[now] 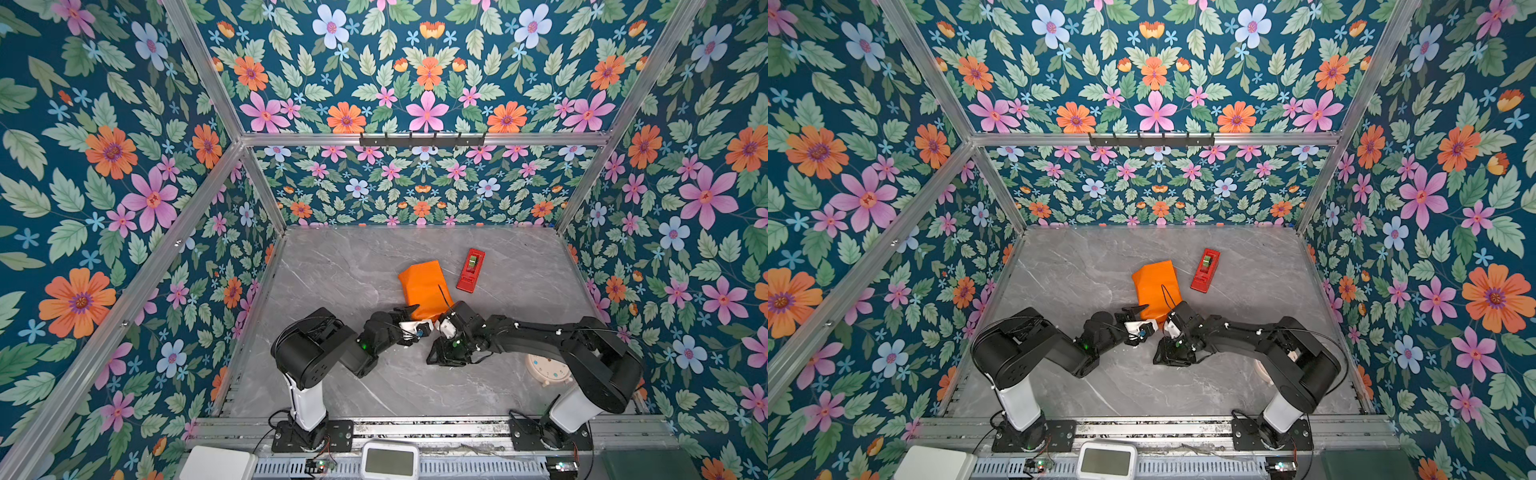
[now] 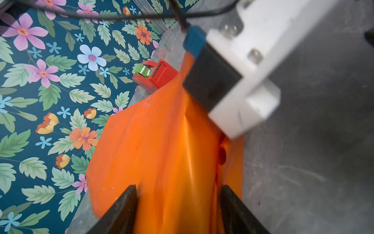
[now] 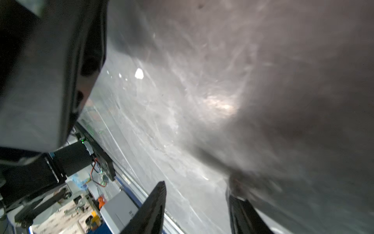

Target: Wrap the gift box in paper

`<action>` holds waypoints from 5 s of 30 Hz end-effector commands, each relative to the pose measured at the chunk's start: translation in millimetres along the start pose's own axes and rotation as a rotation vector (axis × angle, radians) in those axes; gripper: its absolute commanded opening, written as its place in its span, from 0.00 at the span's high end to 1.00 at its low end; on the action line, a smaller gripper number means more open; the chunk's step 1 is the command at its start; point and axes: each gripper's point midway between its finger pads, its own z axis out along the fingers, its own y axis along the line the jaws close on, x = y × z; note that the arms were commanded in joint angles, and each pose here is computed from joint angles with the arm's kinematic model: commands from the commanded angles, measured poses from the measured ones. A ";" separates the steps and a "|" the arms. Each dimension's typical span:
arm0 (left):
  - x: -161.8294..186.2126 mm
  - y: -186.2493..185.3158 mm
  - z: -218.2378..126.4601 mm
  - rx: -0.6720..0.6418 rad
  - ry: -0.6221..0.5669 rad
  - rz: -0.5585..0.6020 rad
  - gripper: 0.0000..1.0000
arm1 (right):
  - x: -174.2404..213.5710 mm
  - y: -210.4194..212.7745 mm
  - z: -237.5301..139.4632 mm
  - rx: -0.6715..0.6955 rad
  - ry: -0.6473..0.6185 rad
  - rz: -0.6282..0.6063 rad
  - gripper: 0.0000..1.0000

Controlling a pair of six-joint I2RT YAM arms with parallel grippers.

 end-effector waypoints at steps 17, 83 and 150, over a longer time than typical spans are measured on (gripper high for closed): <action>15.3 -14.6 -0.5 0.055 0.062 -0.026 0.33 | -19.1 -75.8 -26.2 -0.180 -0.148 0.500 0.48; 15.4 -14.5 0.6 0.058 0.064 -0.026 0.33 | -244.2 -87.7 -160.5 -0.266 -0.598 0.396 0.62; 15.8 -16.1 1.9 0.067 0.069 -0.021 0.33 | -291.5 -69.3 -149.2 -0.627 -0.621 0.425 1.00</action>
